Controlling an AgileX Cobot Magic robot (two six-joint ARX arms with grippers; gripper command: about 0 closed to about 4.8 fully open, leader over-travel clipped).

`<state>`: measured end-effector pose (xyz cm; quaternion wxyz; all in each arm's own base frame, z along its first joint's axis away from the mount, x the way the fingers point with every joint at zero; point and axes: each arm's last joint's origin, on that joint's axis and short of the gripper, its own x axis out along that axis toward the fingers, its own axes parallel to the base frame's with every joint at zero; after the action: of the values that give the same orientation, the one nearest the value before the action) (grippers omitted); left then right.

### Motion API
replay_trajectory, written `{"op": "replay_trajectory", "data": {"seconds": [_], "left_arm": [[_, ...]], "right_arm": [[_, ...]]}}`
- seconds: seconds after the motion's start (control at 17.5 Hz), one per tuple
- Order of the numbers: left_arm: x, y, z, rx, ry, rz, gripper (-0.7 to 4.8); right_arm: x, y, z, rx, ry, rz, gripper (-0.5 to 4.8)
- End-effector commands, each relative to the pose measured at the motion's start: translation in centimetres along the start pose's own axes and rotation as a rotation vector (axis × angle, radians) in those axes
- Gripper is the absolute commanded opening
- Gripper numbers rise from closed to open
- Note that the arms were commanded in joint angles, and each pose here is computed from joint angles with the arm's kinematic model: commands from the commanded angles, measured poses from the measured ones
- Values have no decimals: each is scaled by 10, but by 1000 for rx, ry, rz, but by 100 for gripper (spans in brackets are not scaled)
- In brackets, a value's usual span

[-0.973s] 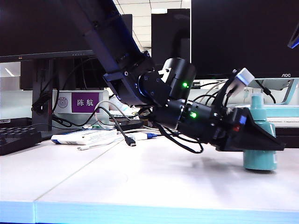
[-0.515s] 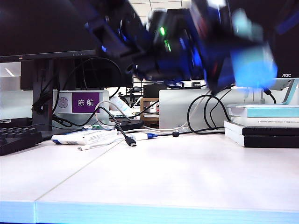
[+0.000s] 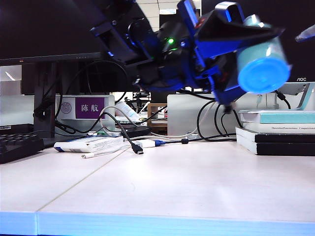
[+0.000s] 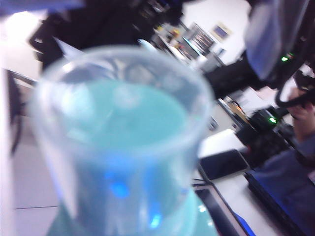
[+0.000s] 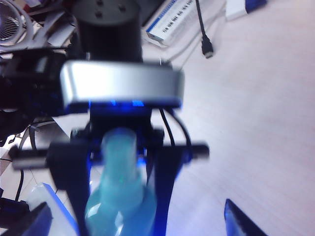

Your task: Pick up the sprayer with the left hand and remove the lid with the right hand then place it on the table.

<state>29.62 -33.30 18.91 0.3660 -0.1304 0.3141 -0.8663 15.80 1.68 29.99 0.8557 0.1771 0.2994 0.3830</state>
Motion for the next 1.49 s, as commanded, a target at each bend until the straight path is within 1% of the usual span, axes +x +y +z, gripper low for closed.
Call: {"op": "replay_trajectory", "data": {"seconds": [0.06,0.11,0.17,0.23,0.29,0.34,0.4,0.46,0.52,0.69,0.74,0.8,0.86,0.92,0.97,1.03,1.15,1.26,1.37,1.49], "left_arm": [[28,-7,5,60,42,-78,-6],[30,-7,5,67,44,-75,-6],[32,-7,9,97,42,-55,-6],[32,-8,13,99,39,-47,-6],[32,-8,13,99,39,-47,-6],[32,-8,15,114,38,-47,-6],[32,-9,16,115,38,-47,-6],[32,-9,17,114,38,-47,-6],[32,-9,18,112,37,-47,-6],[35,-11,21,129,38,-49,-6],[35,-12,23,128,38,-50,-6],[36,-12,23,129,38,-50,-6],[35,-12,23,128,38,-50,-6],[36,-12,23,128,38,-50,-6],[36,-12,23,125,38,-49,-6],[36,-12,23,122,37,-46,-6],[34,-10,25,117,5,30,-6],[23,-9,27,111,-16,61,-6],[9,-8,29,97,-42,102,-6],[-3,-6,30,80,-69,145,-6]], "right_arm": [[0,2,4,-21,-10,55,479],[0,2,3,-19,-8,55,479],[0,2,2,-11,-1,65,479],[0,4,2,-11,5,130,455],[0,4,2,-11,5,130,399],[0,4,2,-11,5,130,286],[0,4,2,-10,5,130,281],[0,4,2,-10,6,130,257],[0,4,2,-11,5,130,220],[0,4,2,-9,7,133,198],[1,3,2,-8,8,133,129],[1,3,2,-10,8,133,104],[1,3,2,-18,7,134,49],[1,3,2,-27,6,134,35],[1,3,3,-47,3,132,8],[1,3,3,-51,0,128,-6],[1,2,4,-52,-6,85,-7],[1,1,3,-50,-6,64,-7],[1,-1,4,-49,-11,0,-6],[1,-1,4,-50,-12,-8,-7]]}}
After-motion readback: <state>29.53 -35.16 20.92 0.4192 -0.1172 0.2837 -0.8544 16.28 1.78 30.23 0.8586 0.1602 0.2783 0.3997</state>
